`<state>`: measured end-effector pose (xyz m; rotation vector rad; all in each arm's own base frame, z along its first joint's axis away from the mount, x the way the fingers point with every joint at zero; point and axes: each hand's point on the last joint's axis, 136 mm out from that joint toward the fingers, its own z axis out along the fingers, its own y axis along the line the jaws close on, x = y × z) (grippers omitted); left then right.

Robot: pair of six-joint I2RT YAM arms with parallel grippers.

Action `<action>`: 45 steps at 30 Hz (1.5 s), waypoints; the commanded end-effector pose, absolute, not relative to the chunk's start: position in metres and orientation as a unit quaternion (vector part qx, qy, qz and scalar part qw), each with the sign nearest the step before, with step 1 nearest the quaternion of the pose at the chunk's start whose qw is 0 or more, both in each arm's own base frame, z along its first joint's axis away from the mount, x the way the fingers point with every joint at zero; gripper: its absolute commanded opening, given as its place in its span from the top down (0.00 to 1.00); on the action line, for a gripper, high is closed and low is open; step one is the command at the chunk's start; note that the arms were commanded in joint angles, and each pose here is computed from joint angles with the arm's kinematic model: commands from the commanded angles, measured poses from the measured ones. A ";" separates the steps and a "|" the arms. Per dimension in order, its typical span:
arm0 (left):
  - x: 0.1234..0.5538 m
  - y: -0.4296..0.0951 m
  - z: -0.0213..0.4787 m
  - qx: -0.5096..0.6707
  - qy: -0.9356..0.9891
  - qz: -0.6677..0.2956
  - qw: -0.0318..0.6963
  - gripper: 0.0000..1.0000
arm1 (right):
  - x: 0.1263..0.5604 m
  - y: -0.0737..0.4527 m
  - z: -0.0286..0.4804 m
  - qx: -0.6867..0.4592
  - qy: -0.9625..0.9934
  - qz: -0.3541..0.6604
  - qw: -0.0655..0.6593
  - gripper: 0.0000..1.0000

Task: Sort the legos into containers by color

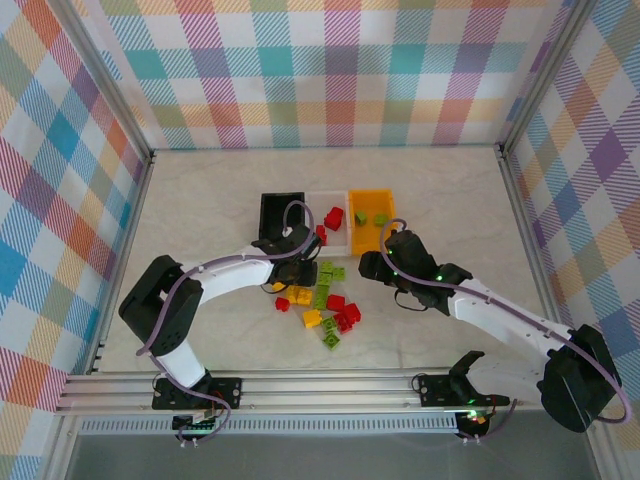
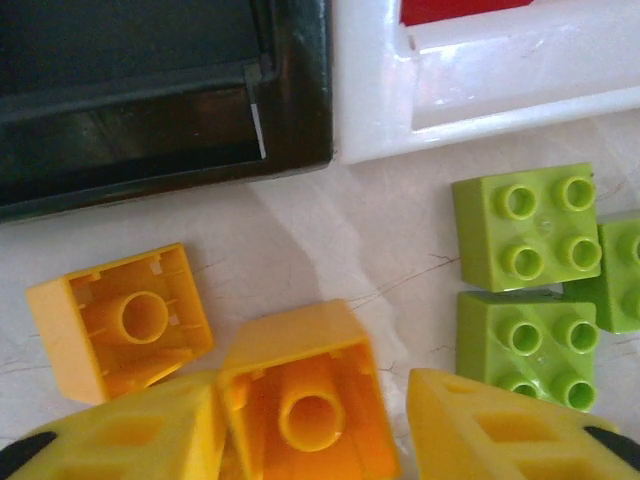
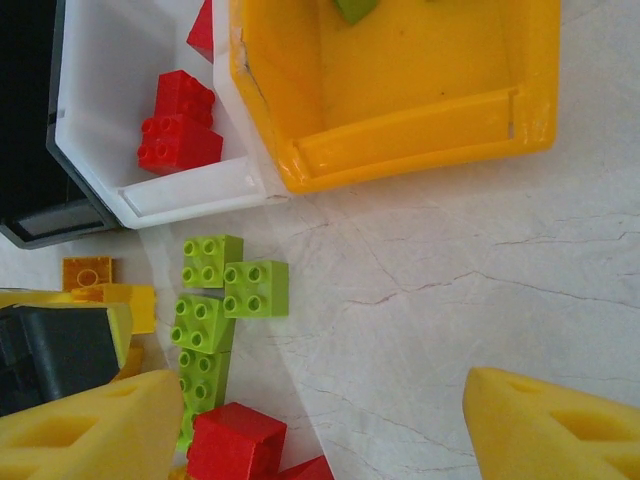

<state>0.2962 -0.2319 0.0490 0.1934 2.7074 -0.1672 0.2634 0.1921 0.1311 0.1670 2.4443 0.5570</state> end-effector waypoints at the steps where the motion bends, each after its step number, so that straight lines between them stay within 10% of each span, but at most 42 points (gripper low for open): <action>1: 0.300 -0.234 0.051 0.073 0.971 -0.056 0.219 0.58 | 0.264 0.190 0.132 0.065 0.925 0.206 0.313 0.25; 14: 0.303 -0.217 0.137 0.040 0.953 -0.080 0.291 0.69 | 0.264 0.189 0.136 0.068 0.923 0.207 0.317 0.25; 27: 0.412 -0.180 0.155 -0.042 0.947 -0.033 0.318 0.70 | 0.261 0.186 0.139 0.071 0.923 0.206 0.317 0.26; 36: 0.426 -0.195 0.173 -0.041 0.946 -0.073 0.312 0.38 | 0.260 0.184 0.143 0.073 0.922 0.207 0.320 0.25; 45: 0.321 -0.219 0.184 0.013 0.941 -0.160 0.298 0.12 | 0.261 0.190 0.134 0.062 0.928 0.204 0.307 0.25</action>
